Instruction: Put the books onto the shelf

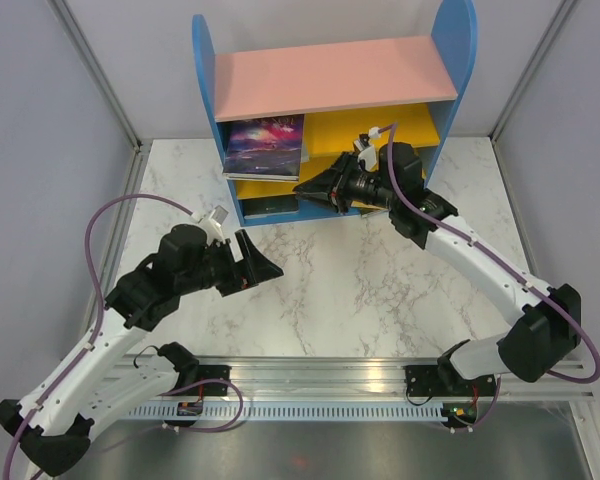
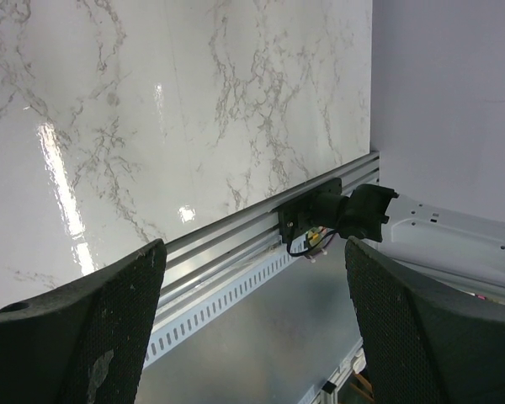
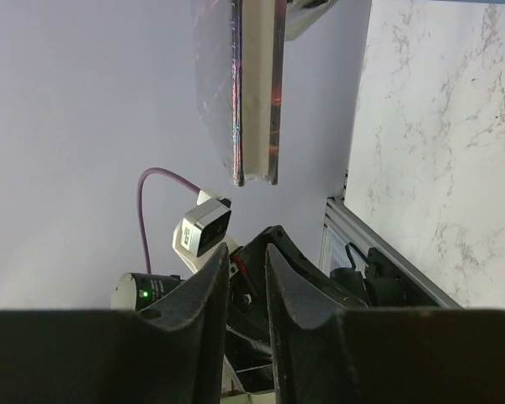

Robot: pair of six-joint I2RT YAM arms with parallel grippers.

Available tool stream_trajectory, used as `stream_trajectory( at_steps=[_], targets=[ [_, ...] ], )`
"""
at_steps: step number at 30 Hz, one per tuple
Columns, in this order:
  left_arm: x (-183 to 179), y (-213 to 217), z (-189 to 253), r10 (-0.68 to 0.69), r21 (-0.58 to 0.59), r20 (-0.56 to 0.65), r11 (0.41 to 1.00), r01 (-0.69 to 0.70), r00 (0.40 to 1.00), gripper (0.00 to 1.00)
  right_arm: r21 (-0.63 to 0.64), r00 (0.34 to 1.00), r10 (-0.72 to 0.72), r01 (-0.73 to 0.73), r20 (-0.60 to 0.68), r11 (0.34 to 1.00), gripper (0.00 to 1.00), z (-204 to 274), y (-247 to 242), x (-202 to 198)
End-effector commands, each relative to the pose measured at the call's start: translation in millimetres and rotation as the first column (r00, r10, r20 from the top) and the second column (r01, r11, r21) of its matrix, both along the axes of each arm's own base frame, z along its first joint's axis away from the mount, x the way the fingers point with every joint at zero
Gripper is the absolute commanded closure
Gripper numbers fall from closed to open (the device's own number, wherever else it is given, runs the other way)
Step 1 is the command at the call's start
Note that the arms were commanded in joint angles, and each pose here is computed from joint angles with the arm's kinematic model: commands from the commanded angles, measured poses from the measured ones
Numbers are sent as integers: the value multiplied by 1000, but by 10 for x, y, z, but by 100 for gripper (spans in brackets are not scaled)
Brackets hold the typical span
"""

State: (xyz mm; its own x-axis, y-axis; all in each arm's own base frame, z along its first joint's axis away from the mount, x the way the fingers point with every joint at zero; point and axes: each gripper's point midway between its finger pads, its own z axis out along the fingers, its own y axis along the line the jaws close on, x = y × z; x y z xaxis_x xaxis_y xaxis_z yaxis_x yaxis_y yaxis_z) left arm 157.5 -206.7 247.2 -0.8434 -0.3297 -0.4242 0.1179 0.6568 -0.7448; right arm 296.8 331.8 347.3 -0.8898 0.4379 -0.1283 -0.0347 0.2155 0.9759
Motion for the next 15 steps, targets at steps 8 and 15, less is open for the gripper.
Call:
stream_trajectory(
  at_steps=[8, 15],
  targets=[
    [13, 63, 50, 20, 1, 35, 1000, -20, 999, 12, -14, 999, 7, -6, 36, 1000, 73, -22, 166, 195],
    [-11, 87, 47, 22, 5, 35, 1000, -22, 999, 12, -30, 999, 10, -9, 30, 1000, 75, -112, 286, 383]
  ],
)
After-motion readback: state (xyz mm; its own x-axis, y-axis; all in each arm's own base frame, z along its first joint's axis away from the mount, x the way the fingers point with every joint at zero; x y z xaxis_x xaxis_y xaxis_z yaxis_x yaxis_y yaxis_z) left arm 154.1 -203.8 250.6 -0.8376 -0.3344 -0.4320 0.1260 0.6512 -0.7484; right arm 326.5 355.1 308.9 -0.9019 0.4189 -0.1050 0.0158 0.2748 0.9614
